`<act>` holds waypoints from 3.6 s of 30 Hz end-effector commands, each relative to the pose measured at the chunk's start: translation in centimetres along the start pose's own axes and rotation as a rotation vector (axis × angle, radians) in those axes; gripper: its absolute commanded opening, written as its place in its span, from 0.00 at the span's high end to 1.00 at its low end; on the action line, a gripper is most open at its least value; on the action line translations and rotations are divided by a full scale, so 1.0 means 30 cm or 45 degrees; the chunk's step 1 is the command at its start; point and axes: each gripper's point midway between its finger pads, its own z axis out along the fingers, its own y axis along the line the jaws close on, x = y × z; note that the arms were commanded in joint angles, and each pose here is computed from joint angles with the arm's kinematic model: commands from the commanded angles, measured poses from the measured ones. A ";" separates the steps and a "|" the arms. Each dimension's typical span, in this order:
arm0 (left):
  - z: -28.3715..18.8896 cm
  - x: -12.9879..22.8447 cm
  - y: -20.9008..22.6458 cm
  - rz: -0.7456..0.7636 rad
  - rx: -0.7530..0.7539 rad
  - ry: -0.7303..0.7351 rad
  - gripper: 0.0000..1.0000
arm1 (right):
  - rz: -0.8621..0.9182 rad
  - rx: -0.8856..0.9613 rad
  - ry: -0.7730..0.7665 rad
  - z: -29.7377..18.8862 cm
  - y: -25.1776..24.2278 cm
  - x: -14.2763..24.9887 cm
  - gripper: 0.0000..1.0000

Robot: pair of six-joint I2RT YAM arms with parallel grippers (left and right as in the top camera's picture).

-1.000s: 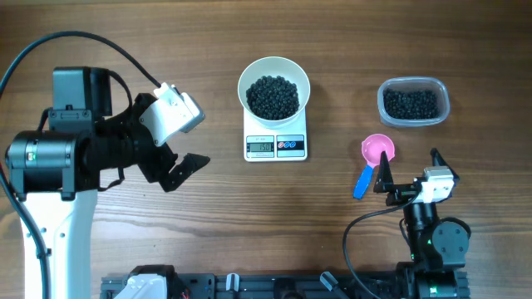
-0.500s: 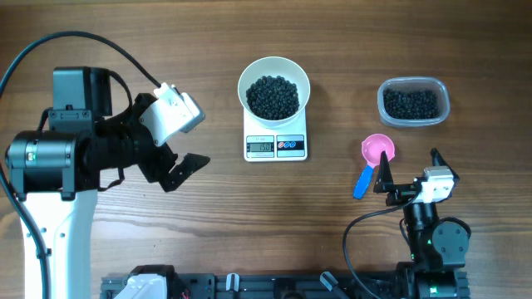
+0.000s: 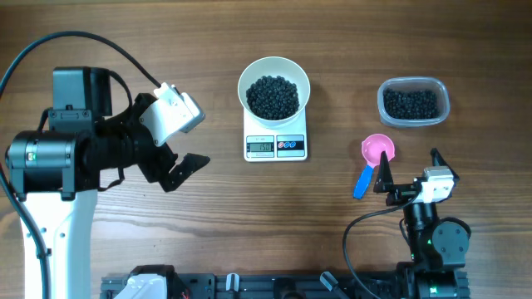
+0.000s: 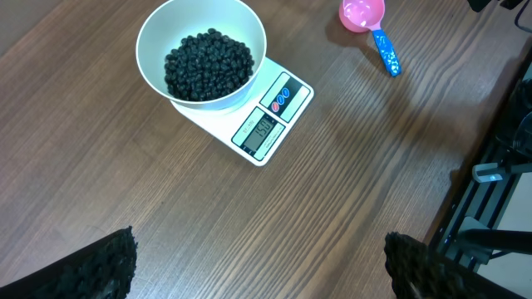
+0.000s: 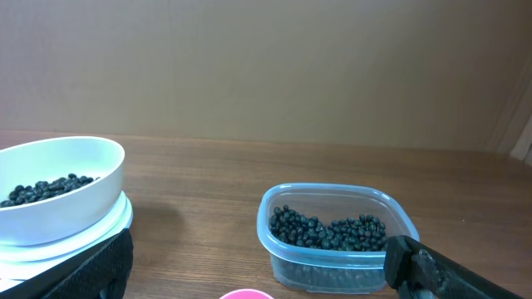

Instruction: Scoop item into bowl and weigh 150g on scale

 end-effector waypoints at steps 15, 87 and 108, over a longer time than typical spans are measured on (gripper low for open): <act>-0.015 -0.008 0.005 0.006 -0.017 -0.012 0.00 | -0.026 -0.028 -0.016 -0.002 0.014 -0.007 0.00; 0.205 0.439 0.141 -0.752 -0.932 -1.085 0.00 | -0.026 -0.028 -0.016 -0.002 0.014 -0.007 0.00; 0.225 0.444 0.133 -0.862 -0.879 -1.104 0.00 | -0.026 -0.029 -0.016 -0.002 0.015 -0.007 0.00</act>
